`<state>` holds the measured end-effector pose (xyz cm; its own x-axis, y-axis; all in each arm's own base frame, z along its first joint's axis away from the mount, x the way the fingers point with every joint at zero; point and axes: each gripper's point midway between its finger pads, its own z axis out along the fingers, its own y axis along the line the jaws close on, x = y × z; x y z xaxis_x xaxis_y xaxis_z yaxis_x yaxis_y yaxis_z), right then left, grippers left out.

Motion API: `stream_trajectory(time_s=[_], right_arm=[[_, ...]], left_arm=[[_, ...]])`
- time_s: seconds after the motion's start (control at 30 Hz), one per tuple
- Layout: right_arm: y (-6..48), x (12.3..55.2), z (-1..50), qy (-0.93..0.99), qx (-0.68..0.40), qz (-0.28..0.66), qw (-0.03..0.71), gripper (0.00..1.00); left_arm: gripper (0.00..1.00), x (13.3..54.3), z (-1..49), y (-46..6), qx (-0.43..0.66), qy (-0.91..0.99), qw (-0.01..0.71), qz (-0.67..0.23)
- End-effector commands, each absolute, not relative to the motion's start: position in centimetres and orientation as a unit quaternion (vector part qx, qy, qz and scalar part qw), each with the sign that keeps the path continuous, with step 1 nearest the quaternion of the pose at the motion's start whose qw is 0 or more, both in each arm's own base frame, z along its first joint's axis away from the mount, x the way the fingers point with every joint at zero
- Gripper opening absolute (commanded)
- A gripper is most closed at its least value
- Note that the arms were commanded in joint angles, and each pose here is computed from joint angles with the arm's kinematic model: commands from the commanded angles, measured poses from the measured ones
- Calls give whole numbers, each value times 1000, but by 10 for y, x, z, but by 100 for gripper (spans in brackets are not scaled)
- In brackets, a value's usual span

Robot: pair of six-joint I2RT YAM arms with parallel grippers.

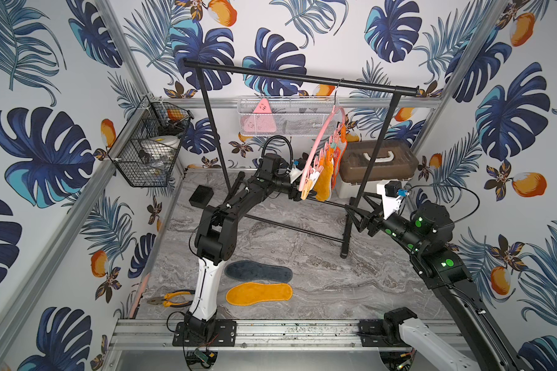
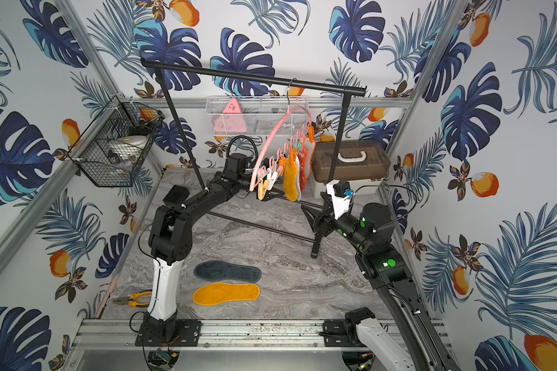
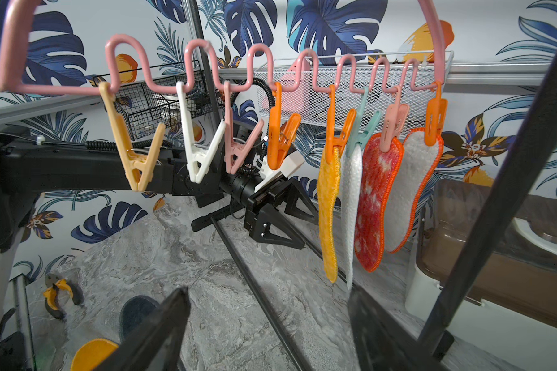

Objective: Take the shoe insoles off the hanger
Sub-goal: Remove the insole from the hanger.

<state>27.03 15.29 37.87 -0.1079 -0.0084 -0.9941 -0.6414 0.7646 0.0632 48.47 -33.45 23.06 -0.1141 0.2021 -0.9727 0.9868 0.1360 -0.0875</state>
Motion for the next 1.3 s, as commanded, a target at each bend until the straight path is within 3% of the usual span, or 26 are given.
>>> stream_trajectory(time_s=[0.0,0.3,0.9,1.27], right_arm=[[156,269,385,691,-243,256,631,81],[158,271,382,692,-247,259,626,81],[159,272,377,692,-247,262,625,81],[159,272,374,696,-248,258,623,81]], left_arm=[[73,484,239,-335,504,583,461,-440],[76,487,237,-336,508,572,467,-443],[59,441,281,-333,496,466,450,-577],[58,459,280,-345,457,504,447,-580]])
